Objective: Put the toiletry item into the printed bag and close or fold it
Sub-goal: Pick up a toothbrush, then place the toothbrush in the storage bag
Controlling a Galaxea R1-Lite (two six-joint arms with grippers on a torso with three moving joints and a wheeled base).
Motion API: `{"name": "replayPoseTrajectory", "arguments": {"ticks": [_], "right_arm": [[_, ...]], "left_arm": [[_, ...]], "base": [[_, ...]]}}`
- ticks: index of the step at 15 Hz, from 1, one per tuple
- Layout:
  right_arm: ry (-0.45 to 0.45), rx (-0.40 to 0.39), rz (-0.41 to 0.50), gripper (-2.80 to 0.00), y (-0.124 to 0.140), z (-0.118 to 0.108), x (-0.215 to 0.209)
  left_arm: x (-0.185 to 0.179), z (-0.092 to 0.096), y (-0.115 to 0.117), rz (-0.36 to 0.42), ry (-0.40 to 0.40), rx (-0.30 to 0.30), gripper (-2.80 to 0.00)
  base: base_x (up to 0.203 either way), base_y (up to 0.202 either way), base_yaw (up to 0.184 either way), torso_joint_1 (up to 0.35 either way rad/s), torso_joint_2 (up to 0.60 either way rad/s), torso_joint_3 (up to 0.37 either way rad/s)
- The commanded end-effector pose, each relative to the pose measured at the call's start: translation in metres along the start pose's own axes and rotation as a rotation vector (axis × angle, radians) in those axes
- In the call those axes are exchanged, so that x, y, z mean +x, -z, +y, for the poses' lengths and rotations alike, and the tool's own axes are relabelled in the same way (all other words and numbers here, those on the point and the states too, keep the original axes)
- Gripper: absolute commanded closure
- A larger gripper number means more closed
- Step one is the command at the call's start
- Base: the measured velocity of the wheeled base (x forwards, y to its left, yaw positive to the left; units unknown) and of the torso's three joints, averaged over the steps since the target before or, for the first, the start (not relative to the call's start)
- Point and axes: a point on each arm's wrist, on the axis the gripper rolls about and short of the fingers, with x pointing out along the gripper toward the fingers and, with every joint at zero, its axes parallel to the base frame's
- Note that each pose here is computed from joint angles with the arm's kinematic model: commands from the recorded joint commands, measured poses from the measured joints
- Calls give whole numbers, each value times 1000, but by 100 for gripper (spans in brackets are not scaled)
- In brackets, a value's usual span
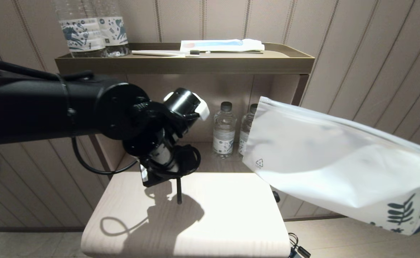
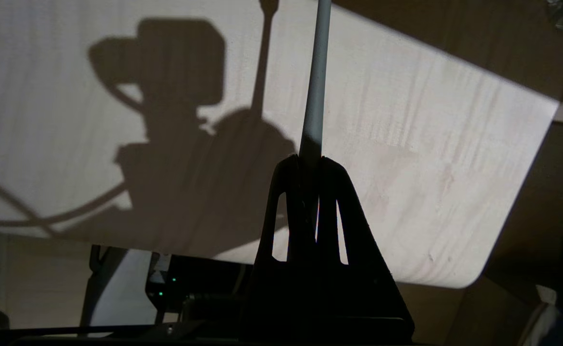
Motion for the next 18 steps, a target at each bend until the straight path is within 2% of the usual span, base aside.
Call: {"name": "replayPoseTrajectory", "arguments": {"ticks": [1,3,4,7,10,11,13,15,16,18], "right_arm": [[-2,18,43,0,6,-2,4],[-8,-28,110,0,13,-6,9],[-15,-65,154,0,17,-8,13],[-26,-112,298,0,22,-14,24],[-110,-169,436,0,21,-7,40],[-144,-198,493,0,21,-4,47],[-182,-254,609,0,19,2,69],[-162,-301,680,0,17,2,92],[-126,-332,695,0,16,1,103],[-40,-395,601,0,9,-2,122]], "left_arm": [[-47,25,-11,-50,74,-45,0],[-81,43,-15,-82,144,-39,0],[-98,51,-15,-103,178,-6,0],[-116,59,-16,-114,236,165,0],[-121,55,-18,-84,332,360,0],[-123,52,-21,-86,363,389,0],[-127,46,-27,-94,402,426,0],[-128,45,-29,-90,408,446,0],[-128,47,-33,-94,419,452,0],[-134,47,-42,-104,478,452,0]], "base": [[0,0,0,0,0,0],[0,0,0,0,0,0],[0,0,0,0,0,0],[0,0,0,0,0,0],[0,0,0,0,0,0],[0,0,0,0,0,0],[0,0,0,0,0,0],[0,0,0,0,0,0],[0,0,0,0,0,0],[0,0,0,0,0,0]]}}
